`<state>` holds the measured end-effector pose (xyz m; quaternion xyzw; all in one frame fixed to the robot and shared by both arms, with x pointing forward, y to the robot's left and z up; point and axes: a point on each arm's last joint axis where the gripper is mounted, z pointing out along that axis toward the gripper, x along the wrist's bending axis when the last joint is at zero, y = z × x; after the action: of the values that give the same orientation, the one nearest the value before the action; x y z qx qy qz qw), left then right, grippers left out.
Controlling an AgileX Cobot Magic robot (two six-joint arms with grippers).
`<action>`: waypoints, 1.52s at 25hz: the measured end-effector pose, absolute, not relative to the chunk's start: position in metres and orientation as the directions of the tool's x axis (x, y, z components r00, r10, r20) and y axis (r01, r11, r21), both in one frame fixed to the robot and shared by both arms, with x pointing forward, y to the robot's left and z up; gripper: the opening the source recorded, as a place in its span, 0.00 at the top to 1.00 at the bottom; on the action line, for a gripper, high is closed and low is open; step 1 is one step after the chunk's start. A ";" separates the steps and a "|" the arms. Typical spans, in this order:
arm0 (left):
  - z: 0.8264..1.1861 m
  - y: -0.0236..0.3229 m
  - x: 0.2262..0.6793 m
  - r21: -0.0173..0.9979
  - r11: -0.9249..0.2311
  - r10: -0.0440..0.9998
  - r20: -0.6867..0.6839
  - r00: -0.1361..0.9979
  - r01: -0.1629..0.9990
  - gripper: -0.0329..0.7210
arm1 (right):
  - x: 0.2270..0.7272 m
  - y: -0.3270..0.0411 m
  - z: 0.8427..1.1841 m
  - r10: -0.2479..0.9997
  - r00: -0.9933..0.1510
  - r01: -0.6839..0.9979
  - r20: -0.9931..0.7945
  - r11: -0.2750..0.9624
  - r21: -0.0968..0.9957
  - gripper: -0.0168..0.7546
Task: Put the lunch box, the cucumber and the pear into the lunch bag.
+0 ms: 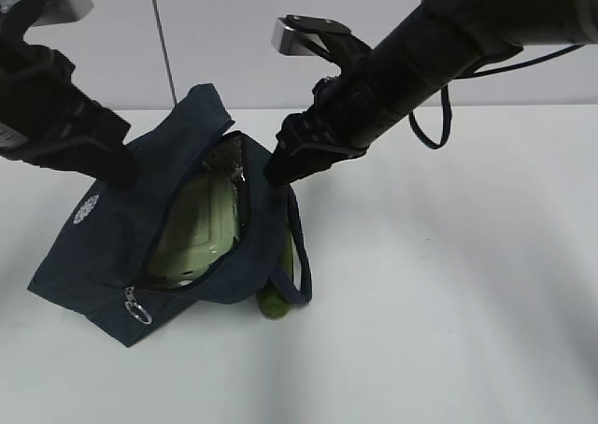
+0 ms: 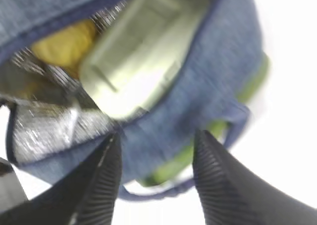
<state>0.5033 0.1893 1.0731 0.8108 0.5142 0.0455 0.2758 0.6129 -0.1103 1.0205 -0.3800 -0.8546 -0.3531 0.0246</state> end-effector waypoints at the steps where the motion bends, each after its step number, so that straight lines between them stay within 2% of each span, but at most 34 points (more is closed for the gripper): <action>1: 1.072 0.191 0.503 0.485 -0.340 0.861 -0.184 0.474 0.806 0.95 | 0.611 -0.113 1.023 0.641 -0.710 0.665 0.293 0.473 0.577 0.51; 6: 1.069 0.200 0.502 0.430 -0.353 0.892 -0.114 0.438 0.831 0.95 | 0.604 -0.118 1.029 0.650 -0.706 0.679 0.283 0.505 0.533 0.58; 15: 1.066 0.212 0.502 0.373 -0.319 0.935 -0.024 0.353 0.871 0.95 | 0.589 -0.119 1.027 0.604 -0.710 0.703 0.362 0.575 0.419 0.58; 23: 1.066 0.233 0.501 0.297 -0.288 0.954 0.171 0.246 0.911 0.95 | 0.592 -0.118 1.025 0.664 -0.670 0.736 0.332 0.540 0.408 0.58; 28: 1.065 0.239 0.498 0.252 -0.271 0.952 0.214 0.220 0.929 0.95 | 0.596 -0.115 1.024 0.715 -0.638 0.753 0.286 0.501 0.427 0.58; 30: 1.065 0.240 0.496 0.235 -0.264 0.952 0.219 0.214 0.936 0.95 | 0.597 -0.112 1.025 0.727 -0.629 0.755 0.276 0.488 0.437 0.56; 35: 1.065 0.241 0.495 0.216 -0.256 0.953 0.221 0.208 0.942 0.95 | 0.597 -0.105 1.025 0.760 -0.589 0.777 0.275 0.437 0.454 0.43; 38: 1.065 0.241 0.494 0.210 -0.253 0.953 0.222 0.206 0.945 0.95 | 0.599 -0.103 1.025 0.789 -0.537 0.810 0.299 0.382 0.444 0.41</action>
<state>0.4941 0.2409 1.0649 0.7763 0.6111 0.1539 0.0138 0.5991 -0.1027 1.0250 -0.4810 -0.8312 -0.2783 0.0190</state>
